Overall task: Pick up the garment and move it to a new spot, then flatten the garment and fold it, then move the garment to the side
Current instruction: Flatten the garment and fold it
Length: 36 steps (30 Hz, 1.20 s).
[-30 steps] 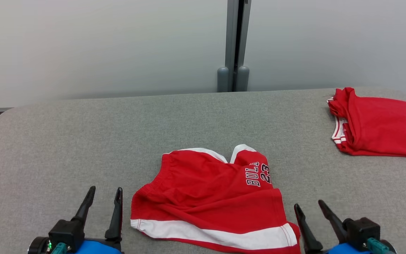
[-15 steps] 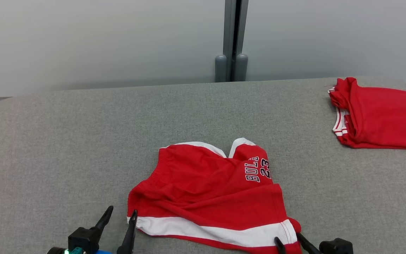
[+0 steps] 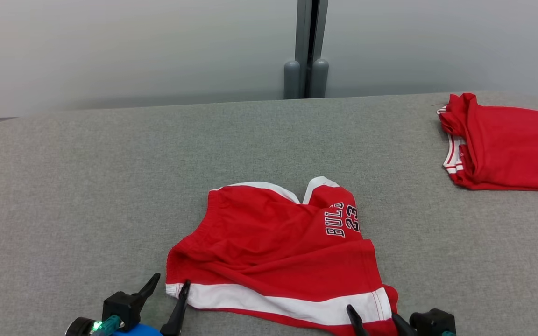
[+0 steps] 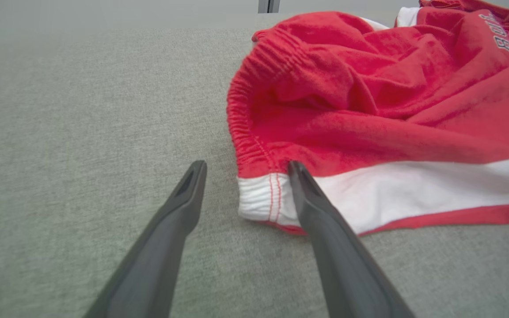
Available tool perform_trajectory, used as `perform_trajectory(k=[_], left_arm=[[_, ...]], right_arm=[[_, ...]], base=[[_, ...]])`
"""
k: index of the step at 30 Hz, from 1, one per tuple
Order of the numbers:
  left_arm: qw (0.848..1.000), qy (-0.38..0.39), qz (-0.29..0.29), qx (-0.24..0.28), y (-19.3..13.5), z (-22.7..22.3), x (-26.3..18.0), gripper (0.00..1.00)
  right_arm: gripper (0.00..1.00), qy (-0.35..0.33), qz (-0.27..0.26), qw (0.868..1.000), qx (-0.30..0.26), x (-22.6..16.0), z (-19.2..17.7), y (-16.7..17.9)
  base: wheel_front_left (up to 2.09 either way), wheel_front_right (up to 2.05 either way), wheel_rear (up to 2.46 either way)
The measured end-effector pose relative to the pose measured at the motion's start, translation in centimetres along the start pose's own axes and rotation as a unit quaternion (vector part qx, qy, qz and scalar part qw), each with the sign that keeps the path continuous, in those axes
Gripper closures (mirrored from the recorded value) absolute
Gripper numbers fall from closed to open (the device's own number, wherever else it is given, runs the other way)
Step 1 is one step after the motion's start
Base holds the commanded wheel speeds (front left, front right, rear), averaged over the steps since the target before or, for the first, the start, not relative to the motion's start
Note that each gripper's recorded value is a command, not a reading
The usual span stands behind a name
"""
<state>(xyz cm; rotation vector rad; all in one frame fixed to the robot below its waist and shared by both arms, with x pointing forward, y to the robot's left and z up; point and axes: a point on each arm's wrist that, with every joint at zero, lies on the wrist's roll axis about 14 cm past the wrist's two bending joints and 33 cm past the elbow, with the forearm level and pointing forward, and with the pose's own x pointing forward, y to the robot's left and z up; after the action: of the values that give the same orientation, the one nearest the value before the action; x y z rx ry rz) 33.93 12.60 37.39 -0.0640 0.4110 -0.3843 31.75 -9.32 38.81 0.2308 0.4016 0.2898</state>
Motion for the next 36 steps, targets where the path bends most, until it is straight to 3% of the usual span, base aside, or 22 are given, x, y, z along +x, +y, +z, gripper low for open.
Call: perform_trajectory(k=[19, 20, 21, 29, 36], left_arm=[[0.997, 0.055, -0.055, 0.022, -1.5, -1.6, 1.4, 0.0], [0.997, 0.053, -0.057, 0.022, -1.6, -1.4, 1.5, 0.42], [0.997, 0.052, -0.061, 0.018, -1.8, -1.3, 1.5, 1.0], [0.996, 0.018, -0.092, 0.008, -3.6, 0.6, 1.3, 1.0], [0.991, -0.046, -0.128, -0.007, -5.1, 4.9, 1.1, 1.0]], right_arm=[[0.0, -0.002, 0.015, 1.0, 0.004, 1.2, 0.1, 0.3], [0.04, -0.002, 0.015, 1.0, 0.004, 1.3, 0.2, 0.2], [1.0, -0.002, 0.015, 1.0, 0.006, 1.4, 0.1, 0.3], [1.0, -0.028, 0.026, 0.999, -0.004, 1.8, 1.5, 0.5], [1.0, -0.094, 0.045, 0.994, -0.027, 2.5, 6.0, 0.7]], base=[[0.0, 0.0, 0.0], [0.0, 0.0, 0.0], [0.0, 0.0, 0.0], [0.0, 0.0, 0.0], [0.0, 0.0, 0.0]])
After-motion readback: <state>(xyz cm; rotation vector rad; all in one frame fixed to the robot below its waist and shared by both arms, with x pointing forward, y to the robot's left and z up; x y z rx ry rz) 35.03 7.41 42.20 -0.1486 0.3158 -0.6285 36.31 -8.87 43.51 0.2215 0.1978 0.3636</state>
